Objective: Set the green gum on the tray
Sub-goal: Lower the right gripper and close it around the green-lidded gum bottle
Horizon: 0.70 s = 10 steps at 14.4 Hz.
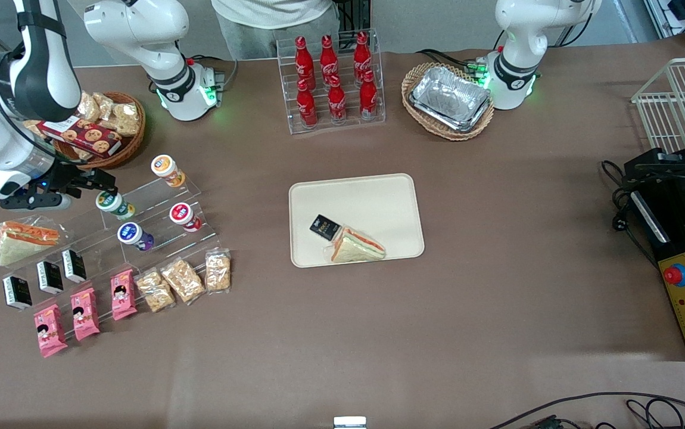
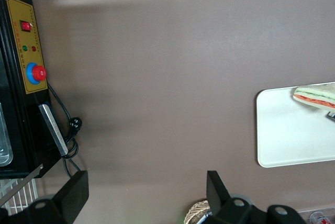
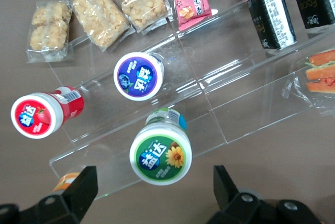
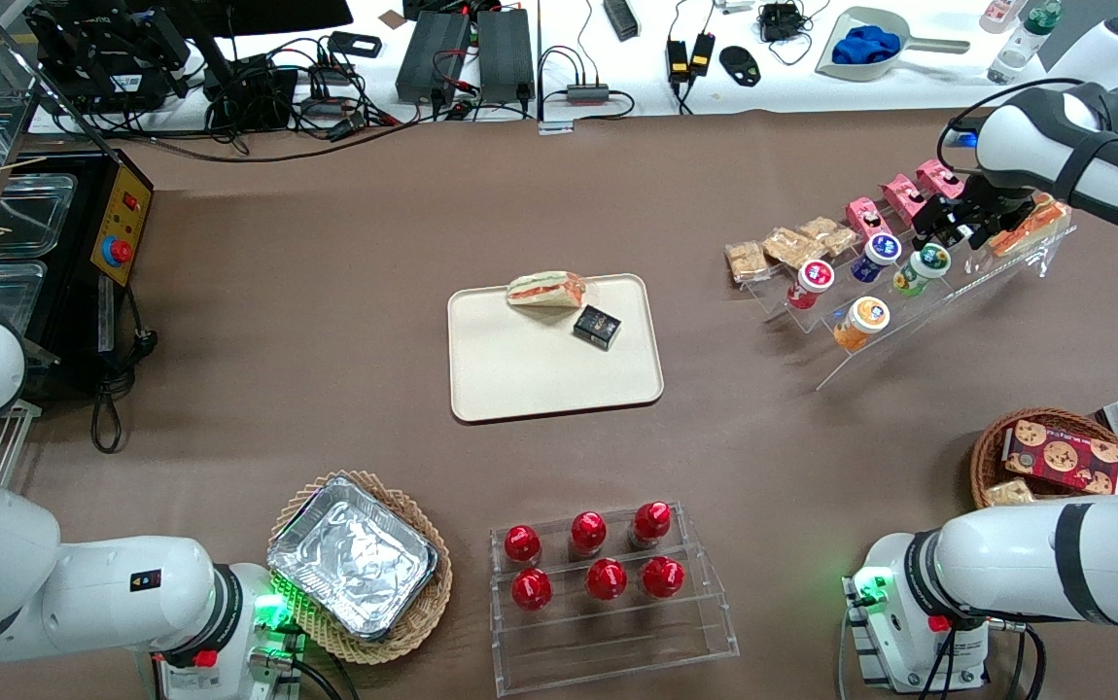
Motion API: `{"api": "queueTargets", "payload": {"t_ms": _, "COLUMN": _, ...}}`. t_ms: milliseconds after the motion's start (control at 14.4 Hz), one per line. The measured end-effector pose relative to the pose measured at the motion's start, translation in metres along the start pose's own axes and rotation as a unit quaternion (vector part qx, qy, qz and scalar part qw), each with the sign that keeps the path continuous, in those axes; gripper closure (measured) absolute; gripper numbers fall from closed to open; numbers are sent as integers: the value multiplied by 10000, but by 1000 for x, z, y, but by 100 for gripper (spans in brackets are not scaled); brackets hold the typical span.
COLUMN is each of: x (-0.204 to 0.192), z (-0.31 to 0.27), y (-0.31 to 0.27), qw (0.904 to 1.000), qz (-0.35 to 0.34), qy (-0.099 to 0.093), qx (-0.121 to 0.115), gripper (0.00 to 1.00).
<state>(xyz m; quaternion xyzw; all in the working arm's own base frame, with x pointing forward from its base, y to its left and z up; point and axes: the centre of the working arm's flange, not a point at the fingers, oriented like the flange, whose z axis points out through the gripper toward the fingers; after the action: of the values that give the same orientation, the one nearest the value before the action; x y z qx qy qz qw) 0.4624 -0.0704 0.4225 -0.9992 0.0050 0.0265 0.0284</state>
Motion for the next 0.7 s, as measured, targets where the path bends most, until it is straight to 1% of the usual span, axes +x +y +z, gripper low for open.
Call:
{"api": "queueTargets", "payload": {"t_ms": 209, "x": -4, "z": 17, "y": -1, "qw": 10000, "qz": 38, "qy": 24, "qx": -4, "gripper": 1}}
{"api": "queueTargets", "payload": {"t_ms": 417, "x": -6, "z": 33, "y": -1, "qw": 10000, "qz": 62, "qy": -22, "qx": -11, "gripper": 1}}
{"api": "queueTargets", "payload": {"t_ms": 557, "x": -4, "z": 38, "y": 0, "qw": 10000, "qz": 68, "qy": -10, "qx": -25, "gripper": 2}}
{"api": "queueTargets", "payload": {"t_ms": 696, "x": -2, "z": 42, "y": 0, "qw": 10000, "qz": 71, "qy": 7, "qx": -38, "gripper": 6}}
